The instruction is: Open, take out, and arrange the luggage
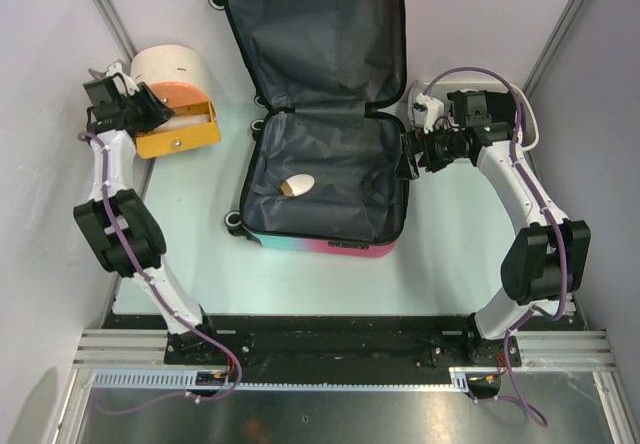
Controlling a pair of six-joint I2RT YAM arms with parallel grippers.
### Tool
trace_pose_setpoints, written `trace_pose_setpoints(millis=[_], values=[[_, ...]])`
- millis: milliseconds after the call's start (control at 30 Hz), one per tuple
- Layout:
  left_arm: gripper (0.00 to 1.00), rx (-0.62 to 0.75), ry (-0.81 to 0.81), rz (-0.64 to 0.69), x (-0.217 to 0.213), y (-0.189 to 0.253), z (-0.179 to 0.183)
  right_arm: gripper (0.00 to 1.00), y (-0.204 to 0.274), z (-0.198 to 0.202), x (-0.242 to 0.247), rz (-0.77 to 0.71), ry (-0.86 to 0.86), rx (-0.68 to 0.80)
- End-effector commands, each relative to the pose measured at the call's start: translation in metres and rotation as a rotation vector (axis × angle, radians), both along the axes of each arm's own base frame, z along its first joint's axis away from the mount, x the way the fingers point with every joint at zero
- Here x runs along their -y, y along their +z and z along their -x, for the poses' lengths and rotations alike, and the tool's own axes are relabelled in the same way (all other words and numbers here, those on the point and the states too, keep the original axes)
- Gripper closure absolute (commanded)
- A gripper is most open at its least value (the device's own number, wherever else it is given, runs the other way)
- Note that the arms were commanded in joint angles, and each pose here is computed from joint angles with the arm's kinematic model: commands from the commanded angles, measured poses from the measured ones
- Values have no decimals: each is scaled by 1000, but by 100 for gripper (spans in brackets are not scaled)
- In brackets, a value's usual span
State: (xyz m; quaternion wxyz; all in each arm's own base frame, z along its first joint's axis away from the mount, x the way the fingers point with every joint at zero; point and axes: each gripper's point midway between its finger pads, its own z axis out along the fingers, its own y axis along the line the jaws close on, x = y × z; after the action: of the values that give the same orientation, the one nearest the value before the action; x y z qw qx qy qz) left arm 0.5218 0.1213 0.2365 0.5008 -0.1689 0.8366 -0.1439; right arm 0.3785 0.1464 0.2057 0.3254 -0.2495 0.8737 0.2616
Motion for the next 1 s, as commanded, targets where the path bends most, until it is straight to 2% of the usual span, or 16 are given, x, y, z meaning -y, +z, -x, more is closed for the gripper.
trace_pose_setpoints(millis=[0,333,967], values=[[57,109,20,-4,-8,37,-28,0,13,-8,-6,-15,20,49],[57,123,35,4,-20,30,-61,0,17,-5,1,1,-2,62],[60,137,38,-15,-27,28,-76,0,19,-6,4,18,-15,76]])
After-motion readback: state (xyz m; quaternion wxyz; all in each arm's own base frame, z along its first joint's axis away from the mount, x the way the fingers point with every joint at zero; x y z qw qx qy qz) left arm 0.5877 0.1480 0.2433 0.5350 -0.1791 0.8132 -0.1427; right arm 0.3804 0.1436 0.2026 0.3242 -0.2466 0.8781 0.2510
